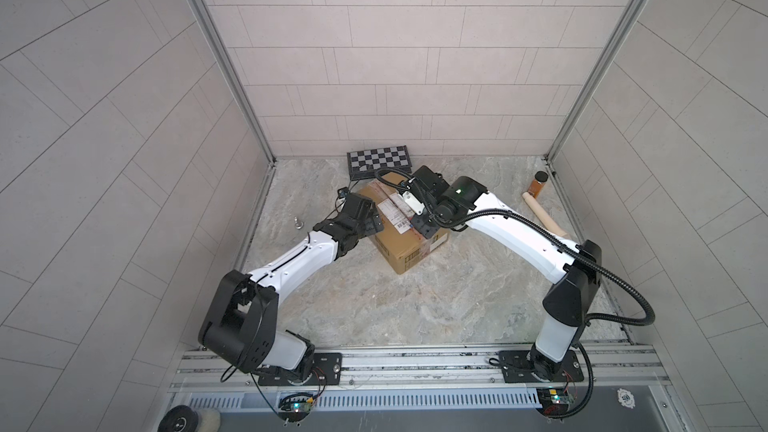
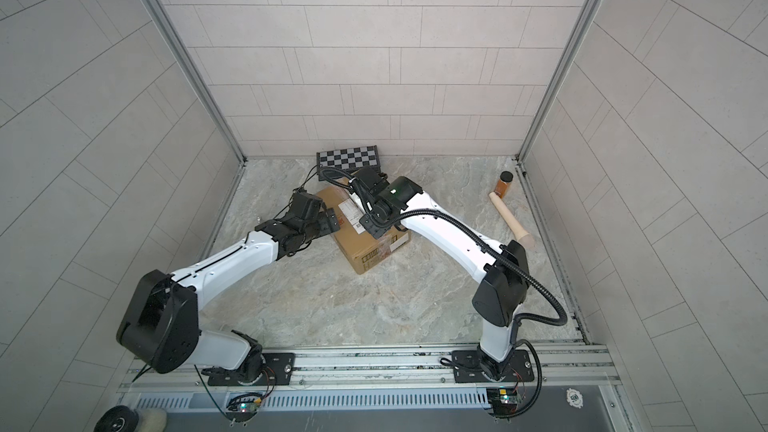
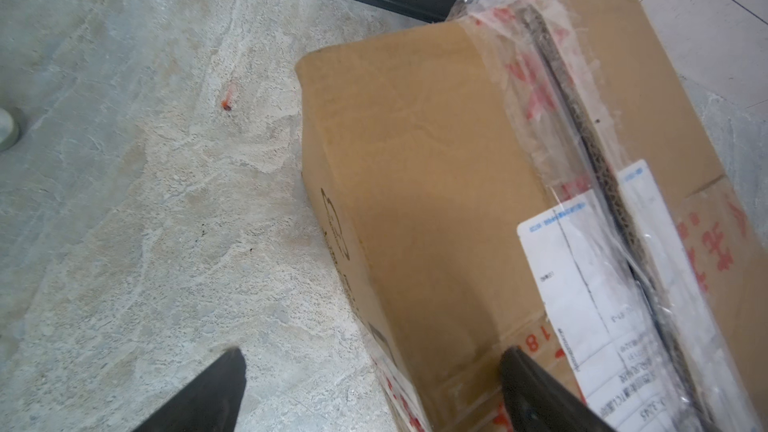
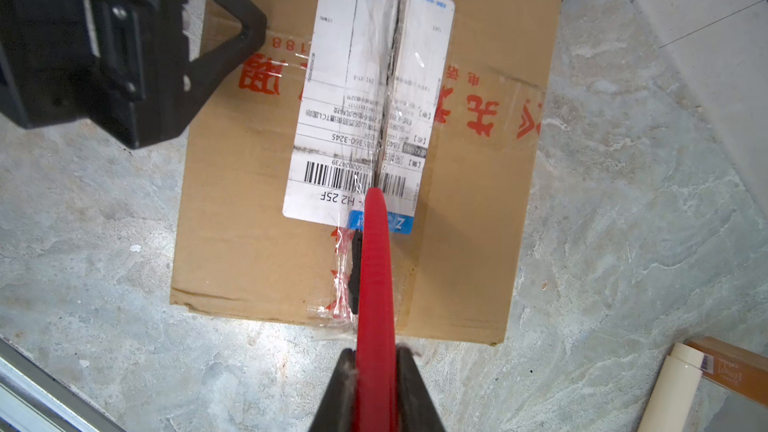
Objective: Unpack the express box
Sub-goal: 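Hold the box edge with the left gripper, keeping the knife in the seam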
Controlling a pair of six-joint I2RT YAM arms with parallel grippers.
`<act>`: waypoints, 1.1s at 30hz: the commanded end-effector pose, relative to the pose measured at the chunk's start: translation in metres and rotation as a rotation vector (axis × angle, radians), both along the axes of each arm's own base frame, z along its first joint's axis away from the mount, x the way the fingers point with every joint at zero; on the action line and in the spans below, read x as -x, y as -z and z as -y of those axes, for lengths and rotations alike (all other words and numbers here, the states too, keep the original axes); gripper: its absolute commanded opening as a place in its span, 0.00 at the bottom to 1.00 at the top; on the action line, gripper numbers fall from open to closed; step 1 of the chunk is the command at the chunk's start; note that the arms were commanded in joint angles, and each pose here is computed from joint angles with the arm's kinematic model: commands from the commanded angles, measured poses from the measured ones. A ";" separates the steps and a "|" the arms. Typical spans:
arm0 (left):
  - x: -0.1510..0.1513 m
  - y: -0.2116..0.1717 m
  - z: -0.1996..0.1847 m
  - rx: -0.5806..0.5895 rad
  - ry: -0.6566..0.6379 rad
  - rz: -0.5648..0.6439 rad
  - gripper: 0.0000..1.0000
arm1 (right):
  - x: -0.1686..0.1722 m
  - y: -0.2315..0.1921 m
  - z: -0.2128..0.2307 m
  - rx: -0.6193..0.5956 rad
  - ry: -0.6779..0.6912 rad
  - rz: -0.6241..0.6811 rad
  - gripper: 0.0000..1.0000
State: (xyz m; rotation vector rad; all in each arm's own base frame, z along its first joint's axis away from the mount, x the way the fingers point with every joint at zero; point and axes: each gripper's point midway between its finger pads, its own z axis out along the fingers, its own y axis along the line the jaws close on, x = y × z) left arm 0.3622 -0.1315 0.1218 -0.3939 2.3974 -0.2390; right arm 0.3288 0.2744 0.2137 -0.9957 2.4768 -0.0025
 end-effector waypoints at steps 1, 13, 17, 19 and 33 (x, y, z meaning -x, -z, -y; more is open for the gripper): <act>0.038 0.052 -0.032 -0.142 -0.028 -0.207 0.98 | 0.008 0.016 0.013 0.070 0.017 -0.070 0.00; 0.053 0.084 -0.048 -0.221 -0.092 -0.313 0.97 | 0.039 -0.022 0.059 0.129 0.033 -0.041 0.00; 0.056 0.084 -0.052 -0.222 -0.109 -0.309 0.97 | 0.049 -0.025 0.065 0.115 0.031 -0.052 0.00; 0.056 0.085 -0.052 -0.222 -0.109 -0.309 0.97 | 0.052 -0.023 0.066 0.109 0.028 -0.058 0.00; 0.049 0.075 -0.043 -0.183 -0.088 -0.278 0.97 | 0.035 0.003 0.032 0.035 -0.007 -0.078 0.00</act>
